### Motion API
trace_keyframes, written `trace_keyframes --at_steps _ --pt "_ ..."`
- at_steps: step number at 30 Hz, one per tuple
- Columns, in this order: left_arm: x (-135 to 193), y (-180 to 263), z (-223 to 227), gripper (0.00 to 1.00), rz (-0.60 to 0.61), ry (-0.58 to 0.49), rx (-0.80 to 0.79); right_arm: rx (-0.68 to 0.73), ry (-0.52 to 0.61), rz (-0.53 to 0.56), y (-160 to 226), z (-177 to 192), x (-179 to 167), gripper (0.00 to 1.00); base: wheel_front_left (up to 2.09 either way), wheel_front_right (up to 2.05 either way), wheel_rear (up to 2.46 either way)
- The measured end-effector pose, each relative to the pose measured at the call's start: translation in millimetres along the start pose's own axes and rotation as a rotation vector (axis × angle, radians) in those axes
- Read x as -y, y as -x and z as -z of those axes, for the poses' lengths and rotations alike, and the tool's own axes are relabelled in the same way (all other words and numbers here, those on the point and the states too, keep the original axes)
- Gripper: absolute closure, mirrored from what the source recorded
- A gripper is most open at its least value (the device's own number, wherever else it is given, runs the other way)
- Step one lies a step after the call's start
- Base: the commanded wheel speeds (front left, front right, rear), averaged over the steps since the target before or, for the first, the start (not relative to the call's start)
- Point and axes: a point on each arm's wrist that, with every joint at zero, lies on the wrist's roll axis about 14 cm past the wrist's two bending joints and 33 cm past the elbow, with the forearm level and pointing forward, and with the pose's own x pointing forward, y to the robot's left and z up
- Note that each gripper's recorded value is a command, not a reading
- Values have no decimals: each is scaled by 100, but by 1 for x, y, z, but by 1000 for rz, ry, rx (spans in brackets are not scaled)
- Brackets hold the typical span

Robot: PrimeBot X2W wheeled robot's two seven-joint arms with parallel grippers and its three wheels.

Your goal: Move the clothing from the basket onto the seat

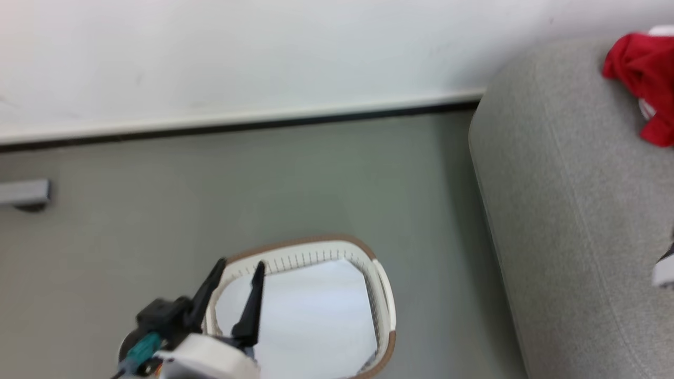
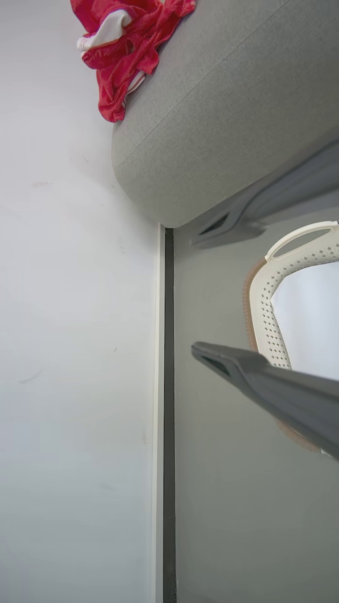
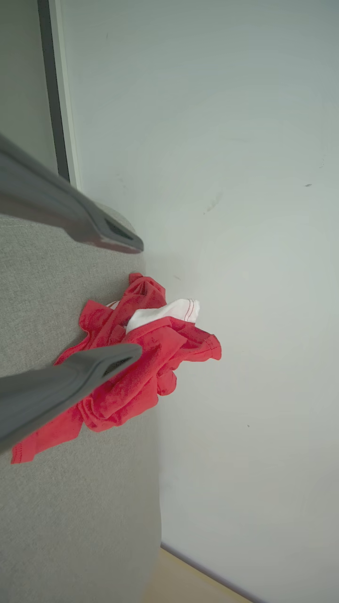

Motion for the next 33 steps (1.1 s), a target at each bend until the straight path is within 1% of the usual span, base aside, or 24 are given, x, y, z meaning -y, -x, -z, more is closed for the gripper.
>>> trace_keyframes --at_steps 3,6,8,9,10,11,14,17,21,25,33 --pt "-14 22 -11 0 -73 -2 34 4 -63 -44 31 2 -20 0 0 0 0" --pt "-29 44 -17 0 -139 -18 51 20 -77 -96 56 -3 -37 0 0 0 0" --pt "-37 59 -19 0 -174 -33 60 38 -94 -146 70 -9 -55 0 0 0 0" --pt "-37 59 -19 0 -174 -33 60 38 -94 -146 70 -9 -55 0 0 0 0" --pt "-45 71 -26 0 -208 -47 81 50 -106 -197 83 -12 -73 0 0 0 0" --pt "-45 71 -26 0 -208 -47 81 50 -106 -197 83 -12 -73 0 0 0 0" --pt "-52 86 -34 0 -253 -68 115 55 -107 -263 100 -14 -93 0 0 0 0" --pt "-59 100 -41 0 -291 -84 143 41 -110 -302 116 -10 -103 0 0 0 0" --pt "-64 111 -40 0 -311 -95 151 22 -142 -336 128 -5 -113 0 0 0 0" --pt "-67 118 -36 0 -325 -109 140 -27 -160 -367 139 9 -123 0 0 0 0" --pt "-69 122 -38 0 -339 -115 158 -55 -185 -392 145 16 -133 0 0 0 0"
